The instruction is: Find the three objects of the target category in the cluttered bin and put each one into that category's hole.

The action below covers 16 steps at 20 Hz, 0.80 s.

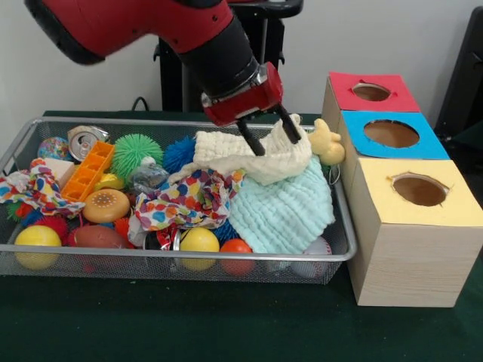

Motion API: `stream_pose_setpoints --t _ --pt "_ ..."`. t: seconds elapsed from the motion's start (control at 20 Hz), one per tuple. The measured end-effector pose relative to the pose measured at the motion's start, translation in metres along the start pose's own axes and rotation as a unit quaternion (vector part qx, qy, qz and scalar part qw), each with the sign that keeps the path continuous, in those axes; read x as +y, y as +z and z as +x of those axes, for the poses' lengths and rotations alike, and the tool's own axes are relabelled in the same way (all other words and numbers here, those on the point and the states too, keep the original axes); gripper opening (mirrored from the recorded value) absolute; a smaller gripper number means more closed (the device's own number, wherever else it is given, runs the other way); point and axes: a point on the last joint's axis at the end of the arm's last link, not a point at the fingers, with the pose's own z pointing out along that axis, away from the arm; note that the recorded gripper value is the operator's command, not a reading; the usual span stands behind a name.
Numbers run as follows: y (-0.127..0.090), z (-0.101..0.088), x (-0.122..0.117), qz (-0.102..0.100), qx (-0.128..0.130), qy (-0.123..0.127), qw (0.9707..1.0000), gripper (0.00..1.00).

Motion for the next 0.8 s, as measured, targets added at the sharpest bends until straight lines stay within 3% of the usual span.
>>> stream_pose_setpoints --t 0.15,0.3,0.35,0.45,0.5,0.55,0.65,0.8 --pt "-0.021 -0.016 0.006 0.045 -0.047 -0.034 0.9973 1.00" --pt "-0.033 -0.026 0.011 0.068 -0.079 -0.054 0.9931 1.00" --pt "-0.046 -0.035 0.017 0.086 -0.110 -0.069 0.9878 1.00" --pt "-0.054 -0.039 0.021 0.096 -0.127 -0.077 0.9843 1.00" --pt "-0.064 -0.044 0.026 0.110 -0.145 -0.086 0.9795 1.00" --pt "-0.070 -0.044 0.029 0.120 -0.153 -0.091 0.9767 1.00" --pt "-0.079 -0.040 0.034 0.135 -0.153 -0.089 0.9749 1.00" --pt "-0.088 -0.027 0.043 0.152 -0.140 -0.068 0.9760 1.00"
